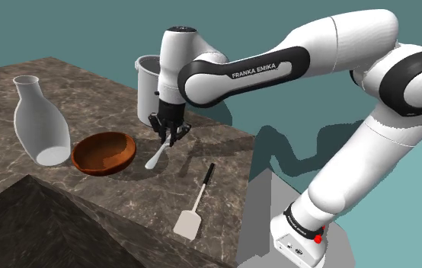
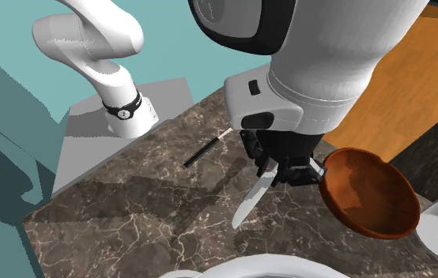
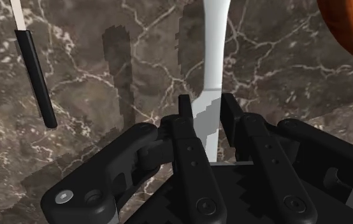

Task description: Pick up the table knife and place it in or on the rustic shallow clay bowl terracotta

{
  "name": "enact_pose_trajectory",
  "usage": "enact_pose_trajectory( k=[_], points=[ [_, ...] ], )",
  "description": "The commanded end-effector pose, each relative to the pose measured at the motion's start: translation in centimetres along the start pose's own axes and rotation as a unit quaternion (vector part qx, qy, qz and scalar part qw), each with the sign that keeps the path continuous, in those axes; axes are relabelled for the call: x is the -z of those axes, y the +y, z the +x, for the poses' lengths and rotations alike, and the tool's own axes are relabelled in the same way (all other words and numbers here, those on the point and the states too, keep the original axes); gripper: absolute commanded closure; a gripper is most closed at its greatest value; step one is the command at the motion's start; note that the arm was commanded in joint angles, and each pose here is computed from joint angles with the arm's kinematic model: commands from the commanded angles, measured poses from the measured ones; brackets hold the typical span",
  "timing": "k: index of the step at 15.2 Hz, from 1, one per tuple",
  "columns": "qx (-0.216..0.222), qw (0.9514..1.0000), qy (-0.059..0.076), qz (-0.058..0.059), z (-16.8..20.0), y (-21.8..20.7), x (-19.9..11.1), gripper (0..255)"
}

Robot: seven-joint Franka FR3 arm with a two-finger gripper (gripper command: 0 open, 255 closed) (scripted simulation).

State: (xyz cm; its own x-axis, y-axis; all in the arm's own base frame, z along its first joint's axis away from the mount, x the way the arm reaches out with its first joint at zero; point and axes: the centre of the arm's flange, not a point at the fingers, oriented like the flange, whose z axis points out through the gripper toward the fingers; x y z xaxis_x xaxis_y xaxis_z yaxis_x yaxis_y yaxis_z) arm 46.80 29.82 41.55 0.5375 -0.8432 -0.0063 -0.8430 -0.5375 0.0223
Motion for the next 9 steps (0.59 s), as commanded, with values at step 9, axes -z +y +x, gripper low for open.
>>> enact_pose_trajectory(
  k=[9],
  points=[
    [0.0, 1.0, 0.0, 0.0, -0.1, 0.0, 5.1, 255]
  ],
)
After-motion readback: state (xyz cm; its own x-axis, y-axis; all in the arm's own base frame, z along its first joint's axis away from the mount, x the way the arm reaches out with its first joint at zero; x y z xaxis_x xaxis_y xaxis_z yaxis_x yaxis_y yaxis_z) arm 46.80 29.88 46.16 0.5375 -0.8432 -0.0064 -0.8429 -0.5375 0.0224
